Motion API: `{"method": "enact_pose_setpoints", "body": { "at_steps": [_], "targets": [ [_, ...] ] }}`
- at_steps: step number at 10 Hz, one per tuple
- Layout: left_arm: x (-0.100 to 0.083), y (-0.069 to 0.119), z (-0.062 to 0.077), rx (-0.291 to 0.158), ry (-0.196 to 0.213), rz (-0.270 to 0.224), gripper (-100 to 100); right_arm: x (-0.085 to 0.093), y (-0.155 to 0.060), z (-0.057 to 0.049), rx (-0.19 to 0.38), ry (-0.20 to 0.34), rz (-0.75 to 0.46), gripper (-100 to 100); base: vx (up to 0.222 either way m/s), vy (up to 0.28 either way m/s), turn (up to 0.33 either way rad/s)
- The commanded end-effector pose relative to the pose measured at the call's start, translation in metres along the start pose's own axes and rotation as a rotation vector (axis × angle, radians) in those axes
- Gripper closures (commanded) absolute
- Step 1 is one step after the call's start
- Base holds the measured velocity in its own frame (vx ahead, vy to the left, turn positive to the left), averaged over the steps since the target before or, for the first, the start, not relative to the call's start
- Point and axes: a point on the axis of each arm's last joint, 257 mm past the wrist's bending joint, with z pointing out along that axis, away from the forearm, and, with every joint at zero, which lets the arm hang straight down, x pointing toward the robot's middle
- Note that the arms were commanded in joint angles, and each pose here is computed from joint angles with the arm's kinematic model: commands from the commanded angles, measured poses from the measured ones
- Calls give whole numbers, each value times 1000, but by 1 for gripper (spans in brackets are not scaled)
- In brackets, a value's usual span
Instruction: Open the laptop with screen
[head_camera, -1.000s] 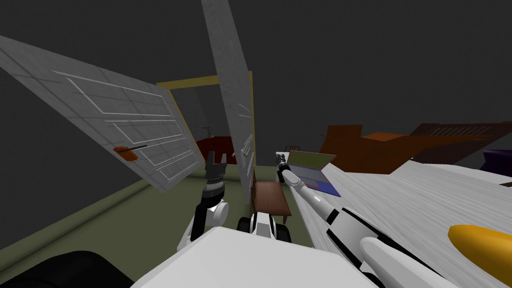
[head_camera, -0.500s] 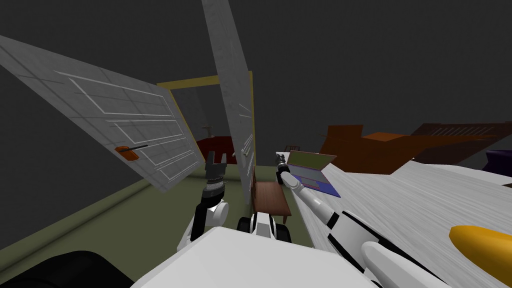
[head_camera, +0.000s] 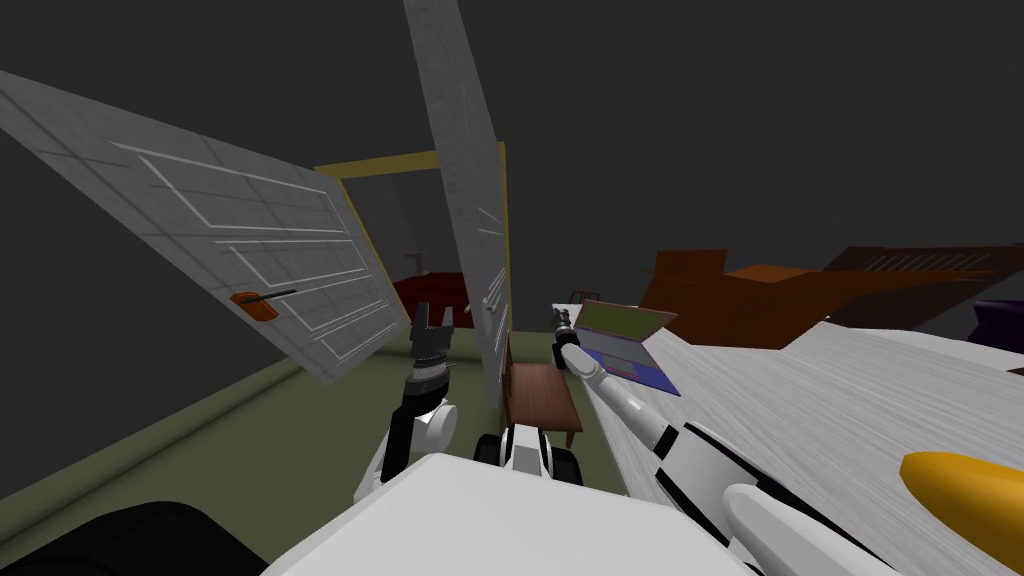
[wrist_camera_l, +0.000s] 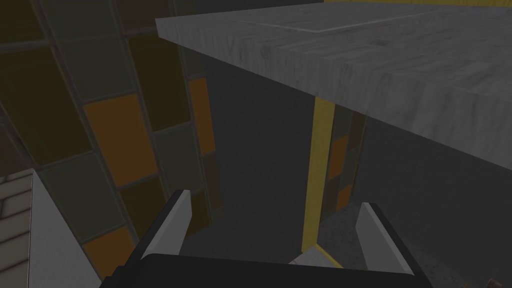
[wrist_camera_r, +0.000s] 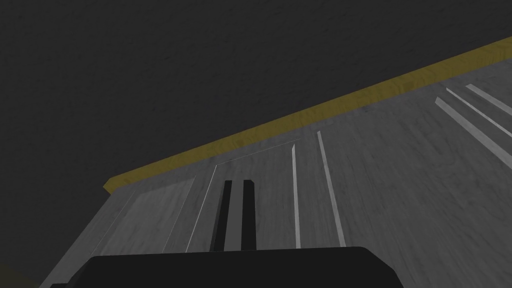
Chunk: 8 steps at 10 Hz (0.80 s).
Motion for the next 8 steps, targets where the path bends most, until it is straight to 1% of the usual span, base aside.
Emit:
{"method": "enact_pose_setpoints", "body": {
  "at_steps": [1, 2, 3, 4, 6, 7, 8],
  "targets": [
    [0, 0, 0, 0, 0, 0, 0, 0, 0, 0, 0, 0, 0, 100, 9, 6, -30],
    [0, 0, 0, 0, 0, 0, 0, 0, 0, 0, 0, 0, 0, 100, 5, 3, -17],
    [0, 0, 0, 0, 0, 0, 0, -7, 13, -8, -41, 4, 59, 100, 2, 9, 213],
    [0, 0, 0, 0, 0, 0, 0, -3, 8, -4, -38, 6, 46, 100, 10, 13, 142],
    [0, 0, 0, 0, 0, 0, 0, 10, -8, 3, -17, 27, 42, 100, 4, 8, -15],
    [0, 0, 0, 0, 0, 0, 0, 0, 8, -7, -57, 18, 99, 100, 7, 10, 236],
    [0, 0, 0, 0, 0, 0, 0, 6, 0, -3, -51, 20, 72, 100, 7, 10, 133]
  ]
}}
